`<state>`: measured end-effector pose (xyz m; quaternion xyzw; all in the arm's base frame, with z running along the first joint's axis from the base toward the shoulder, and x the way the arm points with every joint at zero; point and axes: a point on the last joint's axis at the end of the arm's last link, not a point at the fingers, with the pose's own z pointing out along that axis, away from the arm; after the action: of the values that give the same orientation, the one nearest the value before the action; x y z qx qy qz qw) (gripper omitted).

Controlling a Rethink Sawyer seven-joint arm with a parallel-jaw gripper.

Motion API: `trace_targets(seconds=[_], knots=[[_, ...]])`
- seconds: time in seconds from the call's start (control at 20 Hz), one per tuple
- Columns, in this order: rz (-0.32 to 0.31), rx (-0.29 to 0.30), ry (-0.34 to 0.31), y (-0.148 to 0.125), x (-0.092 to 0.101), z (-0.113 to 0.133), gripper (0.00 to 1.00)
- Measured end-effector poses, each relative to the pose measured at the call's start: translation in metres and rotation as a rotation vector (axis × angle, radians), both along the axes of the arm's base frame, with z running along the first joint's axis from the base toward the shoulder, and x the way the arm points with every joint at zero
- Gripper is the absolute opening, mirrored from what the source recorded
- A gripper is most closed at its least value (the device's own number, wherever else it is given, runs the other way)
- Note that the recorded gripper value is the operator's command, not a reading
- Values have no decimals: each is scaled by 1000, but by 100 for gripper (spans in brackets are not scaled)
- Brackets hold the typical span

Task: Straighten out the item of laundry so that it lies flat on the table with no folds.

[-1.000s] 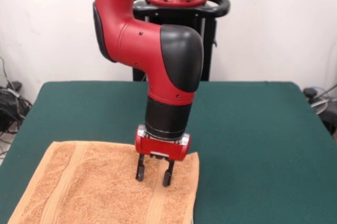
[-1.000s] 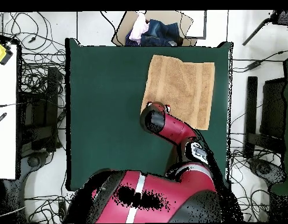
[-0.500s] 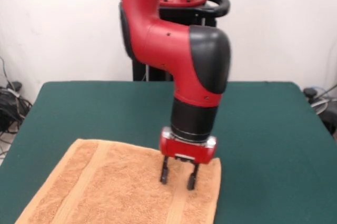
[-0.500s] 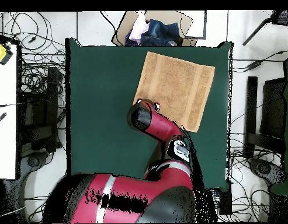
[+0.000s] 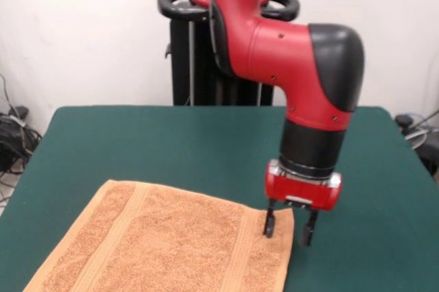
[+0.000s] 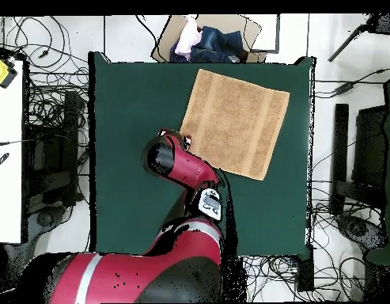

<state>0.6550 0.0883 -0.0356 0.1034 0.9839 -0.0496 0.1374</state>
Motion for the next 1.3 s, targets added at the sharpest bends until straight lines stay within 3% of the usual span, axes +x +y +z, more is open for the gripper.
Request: trace_targets(seconds=[0.5,0.75,1.3], knots=[[-30,2,-15,-7,2,15,100],[-50,-3,-26,-26,7,33,100],[-57,-65,-96,-76,19,128,100]])
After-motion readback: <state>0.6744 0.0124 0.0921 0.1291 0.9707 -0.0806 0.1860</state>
